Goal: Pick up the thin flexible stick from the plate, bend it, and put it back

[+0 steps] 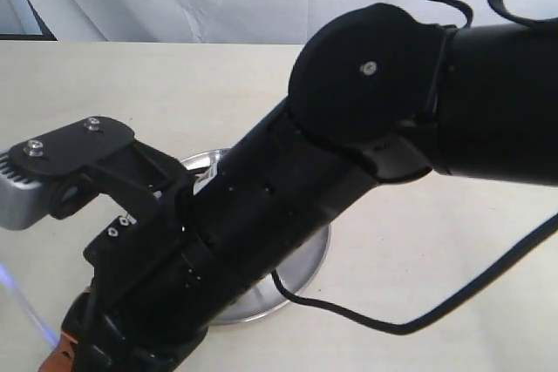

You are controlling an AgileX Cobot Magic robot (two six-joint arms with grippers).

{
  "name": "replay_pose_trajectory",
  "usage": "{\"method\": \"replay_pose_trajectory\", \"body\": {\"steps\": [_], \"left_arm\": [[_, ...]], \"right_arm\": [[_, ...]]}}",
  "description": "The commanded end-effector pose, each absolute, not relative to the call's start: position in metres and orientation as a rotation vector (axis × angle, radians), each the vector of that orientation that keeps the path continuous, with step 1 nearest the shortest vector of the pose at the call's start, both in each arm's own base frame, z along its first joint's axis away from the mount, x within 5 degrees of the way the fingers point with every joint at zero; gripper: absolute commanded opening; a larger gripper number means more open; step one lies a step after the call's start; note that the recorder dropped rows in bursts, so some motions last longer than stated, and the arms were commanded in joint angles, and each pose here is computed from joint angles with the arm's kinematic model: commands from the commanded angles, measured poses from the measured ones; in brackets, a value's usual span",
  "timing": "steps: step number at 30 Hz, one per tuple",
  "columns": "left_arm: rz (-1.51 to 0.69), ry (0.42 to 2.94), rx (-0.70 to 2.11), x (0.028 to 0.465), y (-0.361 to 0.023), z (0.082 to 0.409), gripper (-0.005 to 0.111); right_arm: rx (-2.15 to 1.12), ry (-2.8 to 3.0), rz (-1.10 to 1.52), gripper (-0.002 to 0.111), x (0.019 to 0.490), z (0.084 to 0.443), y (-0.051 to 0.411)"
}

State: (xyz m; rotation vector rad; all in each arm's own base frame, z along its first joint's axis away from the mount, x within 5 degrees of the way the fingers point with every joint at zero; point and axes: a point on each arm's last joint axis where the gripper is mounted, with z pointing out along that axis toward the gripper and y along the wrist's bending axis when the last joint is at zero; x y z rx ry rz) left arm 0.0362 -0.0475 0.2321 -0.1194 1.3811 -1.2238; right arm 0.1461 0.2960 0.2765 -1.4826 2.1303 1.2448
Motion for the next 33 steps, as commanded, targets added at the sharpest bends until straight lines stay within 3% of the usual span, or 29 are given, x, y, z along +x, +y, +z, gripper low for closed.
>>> {"method": "replay_pose_trajectory", "body": {"steps": [1,12,19,22,27,30,33], "left_arm": [[-1.198,1.361,-0.242,0.041,-0.040,0.231,0.000],[-1.023,1.417,-0.087,0.041,-0.042,0.226,0.000],[-1.083,1.387,-0.149,0.042,-0.041,0.228,0.002],[-1.097,1.382,-0.148,0.041,-0.041,0.229,0.016],[-1.103,1.378,-0.160,0.041,-0.040,0.229,0.053],[-1.089,1.383,-0.170,0.042,-0.040,0.229,0.060],[-1.070,1.389,-0.171,0.043,-0.039,0.228,0.060]], "right_arm": [[-1.559,2.129,1.283,-0.001,0.140,0.278,0.293],[-1.610,2.134,1.392,-0.001,0.131,0.284,0.290],[-1.615,2.116,1.311,-0.001,0.133,0.285,0.288],[-1.586,2.143,1.272,-0.001,0.137,0.281,0.289],[-1.535,2.151,1.232,-0.001,0.142,0.281,0.290],[-1.493,2.156,1.188,-0.001,0.146,0.280,0.291],[-1.408,2.204,1.050,-0.001,0.156,0.275,0.290]]}}
